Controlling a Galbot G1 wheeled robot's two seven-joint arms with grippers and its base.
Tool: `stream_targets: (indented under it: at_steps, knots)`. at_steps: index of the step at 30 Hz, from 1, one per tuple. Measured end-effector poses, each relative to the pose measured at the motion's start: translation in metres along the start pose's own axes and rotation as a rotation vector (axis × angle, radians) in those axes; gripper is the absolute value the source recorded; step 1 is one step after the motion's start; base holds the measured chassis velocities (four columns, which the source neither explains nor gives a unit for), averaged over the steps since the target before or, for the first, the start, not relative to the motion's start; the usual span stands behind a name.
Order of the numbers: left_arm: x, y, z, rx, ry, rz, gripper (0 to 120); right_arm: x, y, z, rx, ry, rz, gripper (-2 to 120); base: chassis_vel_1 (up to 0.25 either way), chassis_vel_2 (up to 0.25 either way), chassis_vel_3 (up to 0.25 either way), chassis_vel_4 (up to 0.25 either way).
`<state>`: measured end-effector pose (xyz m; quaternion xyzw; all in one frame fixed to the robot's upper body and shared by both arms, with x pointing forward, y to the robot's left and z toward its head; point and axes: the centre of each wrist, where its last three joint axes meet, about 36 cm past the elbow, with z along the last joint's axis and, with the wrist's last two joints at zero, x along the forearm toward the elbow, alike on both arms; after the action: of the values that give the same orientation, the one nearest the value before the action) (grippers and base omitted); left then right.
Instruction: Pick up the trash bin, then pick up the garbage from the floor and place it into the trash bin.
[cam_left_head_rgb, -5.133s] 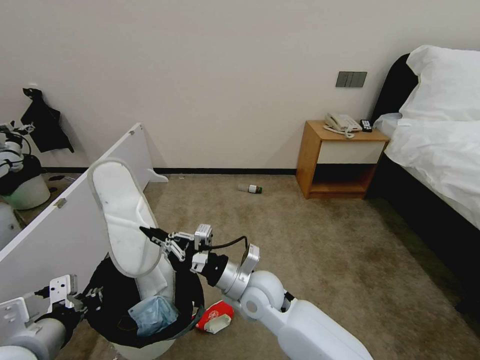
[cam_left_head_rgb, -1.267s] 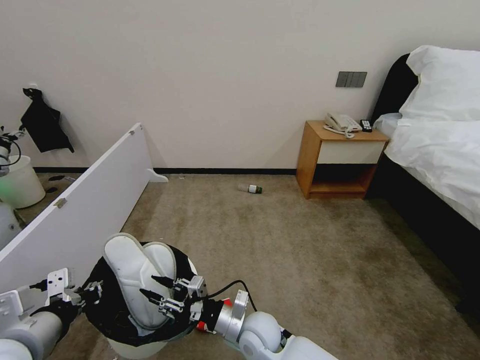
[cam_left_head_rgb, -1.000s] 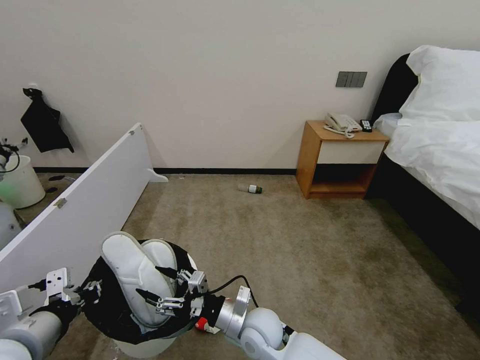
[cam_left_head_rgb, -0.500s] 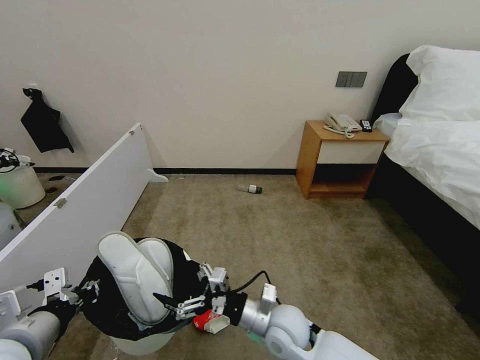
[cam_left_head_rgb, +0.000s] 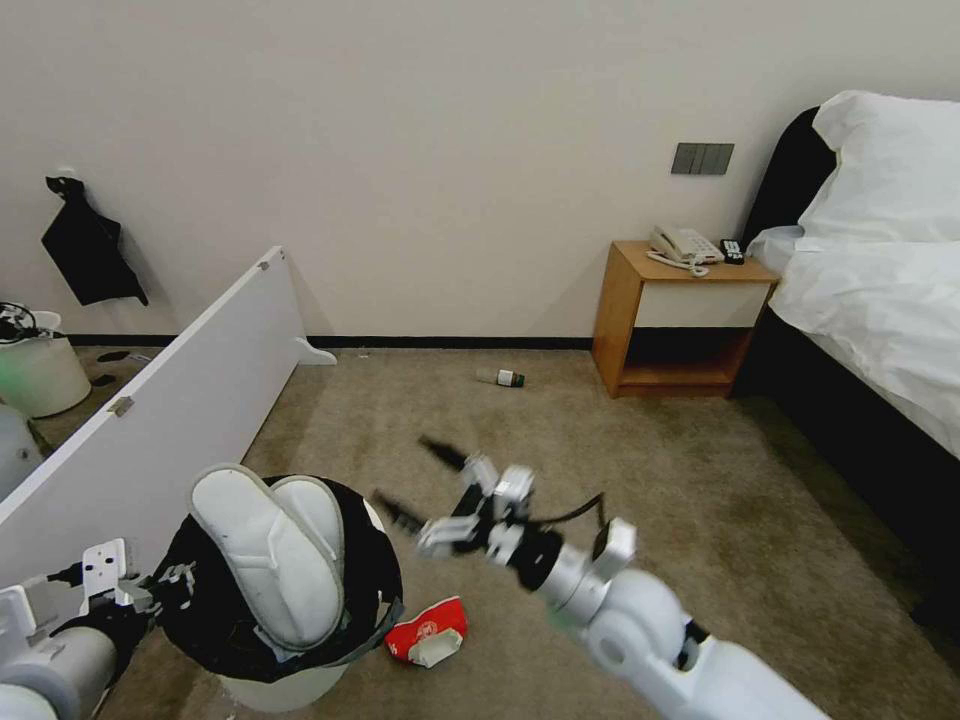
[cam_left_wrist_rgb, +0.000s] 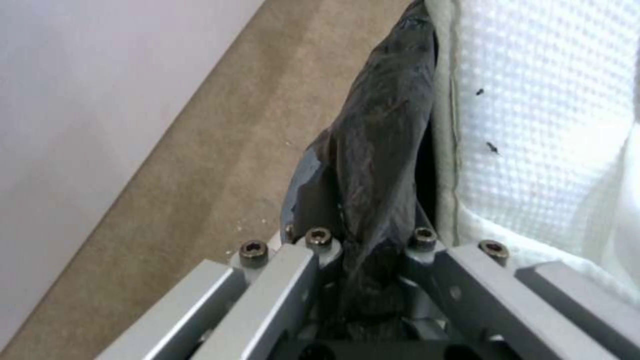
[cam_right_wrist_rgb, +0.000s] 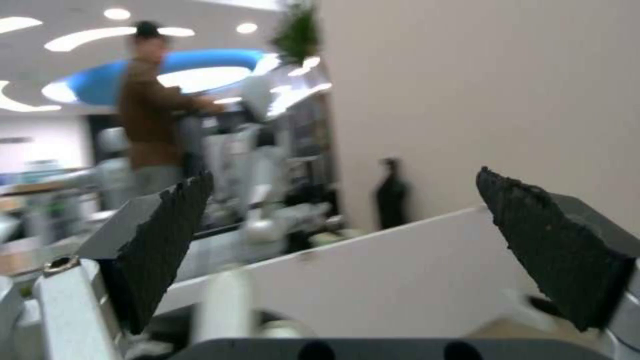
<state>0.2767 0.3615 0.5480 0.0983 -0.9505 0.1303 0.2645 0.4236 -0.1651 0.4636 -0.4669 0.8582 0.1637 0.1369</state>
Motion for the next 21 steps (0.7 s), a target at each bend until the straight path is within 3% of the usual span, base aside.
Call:
stream_targets:
  at_steps: [6,9,12,14,21]
  knots:
    - [-0.002,0.006,0.0,0.004,-0.007,-0.023,4,0.027,-0.016,-0.013,0.081,0.023,0.197,100,0.0,0.0,0.0,0.0]
    - [-0.006,0.011,0.001,0.009,-0.005,-0.037,4,0.067,-0.027,-0.015,0.174,0.111,0.447,100,0.0,0.0,0.0,0.0]
    - [-0.008,0.012,0.002,0.007,-0.004,-0.041,4,0.087,-0.027,-0.012,0.194,0.162,0.53,100,0.0,0.0,0.0,0.0]
    - [-0.011,0.016,0.004,0.004,-0.001,-0.056,4,0.12,-0.025,-0.008,0.236,0.231,0.642,100,0.0,0.0,0.0,0.0]
    - [-0.019,0.023,0.012,-0.035,0.014,-0.09,4,0.171,-0.01,0.001,0.277,0.281,0.819,100,0.0,0.0,0.0,0.0]
